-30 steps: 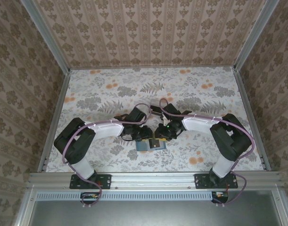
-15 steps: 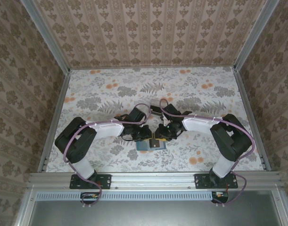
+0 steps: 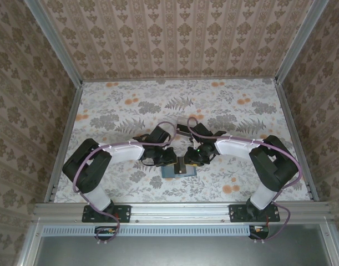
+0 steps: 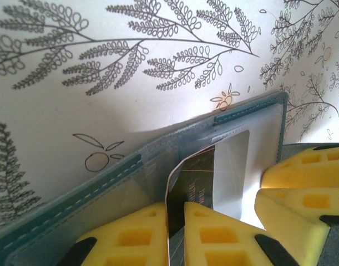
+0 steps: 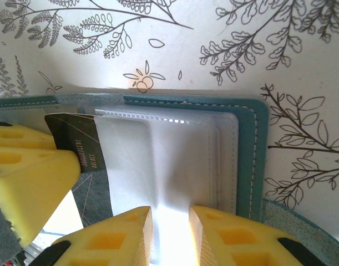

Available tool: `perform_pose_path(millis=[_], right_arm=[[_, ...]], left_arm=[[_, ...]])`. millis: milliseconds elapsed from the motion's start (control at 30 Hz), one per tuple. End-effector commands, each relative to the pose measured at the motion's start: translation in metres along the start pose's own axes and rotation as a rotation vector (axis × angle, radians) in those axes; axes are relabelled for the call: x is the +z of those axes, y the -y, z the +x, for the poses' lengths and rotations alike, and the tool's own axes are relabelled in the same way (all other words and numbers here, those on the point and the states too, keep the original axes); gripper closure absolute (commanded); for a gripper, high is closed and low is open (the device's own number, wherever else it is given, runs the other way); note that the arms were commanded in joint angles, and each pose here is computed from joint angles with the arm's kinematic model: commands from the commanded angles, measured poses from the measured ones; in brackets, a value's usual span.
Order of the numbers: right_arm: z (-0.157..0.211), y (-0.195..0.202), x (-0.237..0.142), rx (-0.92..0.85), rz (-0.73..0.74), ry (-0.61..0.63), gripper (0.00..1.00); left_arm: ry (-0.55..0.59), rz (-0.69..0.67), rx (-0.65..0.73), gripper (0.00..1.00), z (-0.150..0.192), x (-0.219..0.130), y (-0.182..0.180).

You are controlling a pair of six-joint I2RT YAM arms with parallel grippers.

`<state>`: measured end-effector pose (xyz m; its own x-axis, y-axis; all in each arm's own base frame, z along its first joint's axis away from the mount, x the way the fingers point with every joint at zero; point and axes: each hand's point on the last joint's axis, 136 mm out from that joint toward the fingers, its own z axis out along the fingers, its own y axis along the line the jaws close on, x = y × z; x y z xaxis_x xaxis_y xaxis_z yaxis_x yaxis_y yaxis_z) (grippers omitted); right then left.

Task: Take the credit cards out of the card holder

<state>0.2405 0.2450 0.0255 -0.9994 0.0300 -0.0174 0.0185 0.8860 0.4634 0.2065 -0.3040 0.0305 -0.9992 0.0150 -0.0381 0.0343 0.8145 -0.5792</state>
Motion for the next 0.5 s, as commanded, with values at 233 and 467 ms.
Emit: perform_pose_path(millis=[233, 467], right_arm=[[0.011, 0.026, -0.003, 0.017, 0.121, -0.027, 0.73], [0.011, 0.023, -0.002, 0.010, 0.109, -0.027, 0.73]], left_arm=[[0.021, 0.008, 0.016, 0.88, 0.004, -0.014, -0.002], [0.015, 0.083, 0.038, 0.87, 0.000, -0.011, 0.022]])
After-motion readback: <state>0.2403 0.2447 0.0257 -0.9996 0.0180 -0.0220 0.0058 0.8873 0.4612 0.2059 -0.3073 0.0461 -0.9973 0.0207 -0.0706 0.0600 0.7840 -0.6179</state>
